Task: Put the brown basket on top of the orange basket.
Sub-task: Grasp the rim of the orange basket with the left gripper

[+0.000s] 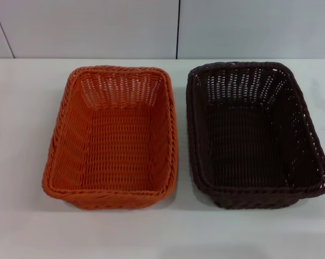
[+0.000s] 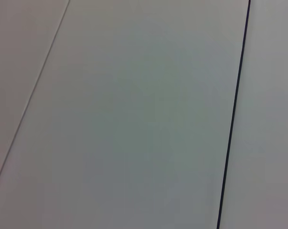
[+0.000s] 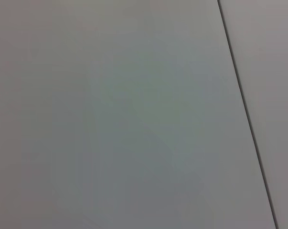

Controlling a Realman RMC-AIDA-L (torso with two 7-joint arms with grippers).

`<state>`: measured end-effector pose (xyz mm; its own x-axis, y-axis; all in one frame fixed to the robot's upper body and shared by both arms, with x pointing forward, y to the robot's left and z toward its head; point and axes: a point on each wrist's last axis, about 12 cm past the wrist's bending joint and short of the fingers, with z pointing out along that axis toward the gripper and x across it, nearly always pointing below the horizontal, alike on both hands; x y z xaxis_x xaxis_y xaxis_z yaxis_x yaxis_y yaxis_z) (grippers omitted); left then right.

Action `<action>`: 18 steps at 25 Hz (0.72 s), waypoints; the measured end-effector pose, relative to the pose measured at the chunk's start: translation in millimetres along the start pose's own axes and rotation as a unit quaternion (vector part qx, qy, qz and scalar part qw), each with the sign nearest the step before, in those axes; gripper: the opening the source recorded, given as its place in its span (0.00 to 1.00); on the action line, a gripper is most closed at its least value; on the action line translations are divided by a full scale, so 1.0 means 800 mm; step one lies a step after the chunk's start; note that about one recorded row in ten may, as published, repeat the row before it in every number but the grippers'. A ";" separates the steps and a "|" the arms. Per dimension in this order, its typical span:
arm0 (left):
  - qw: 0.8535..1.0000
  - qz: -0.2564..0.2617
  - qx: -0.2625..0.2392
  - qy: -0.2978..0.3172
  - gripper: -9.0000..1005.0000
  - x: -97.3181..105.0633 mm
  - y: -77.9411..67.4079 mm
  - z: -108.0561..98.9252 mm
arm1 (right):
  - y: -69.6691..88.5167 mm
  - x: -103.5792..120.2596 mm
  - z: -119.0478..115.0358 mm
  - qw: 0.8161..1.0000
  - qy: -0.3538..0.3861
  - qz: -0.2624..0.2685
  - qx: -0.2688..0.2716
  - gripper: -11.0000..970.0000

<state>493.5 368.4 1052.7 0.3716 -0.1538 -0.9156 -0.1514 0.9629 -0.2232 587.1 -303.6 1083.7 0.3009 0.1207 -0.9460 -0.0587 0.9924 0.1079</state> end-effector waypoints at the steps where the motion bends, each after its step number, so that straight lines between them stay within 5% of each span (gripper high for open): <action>1: 1.000 0.003 0.000 0.001 0.63 0.001 -0.001 0.001 | 0.001 0.000 0.000 1.000 0.000 0.000 0.000 0.74; 18: 0.999 -0.025 0.022 0.031 0.63 0.010 -0.011 0.012 | 0.000 0.001 -0.002 1.000 0.003 0.001 0.002 0.74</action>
<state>506.5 361.2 1050.8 0.3207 -0.2130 -0.9229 -0.0944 0.9623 -0.2549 586.2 -303.8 1082.2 0.2944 0.1217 -0.9479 -0.0560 0.9924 0.1100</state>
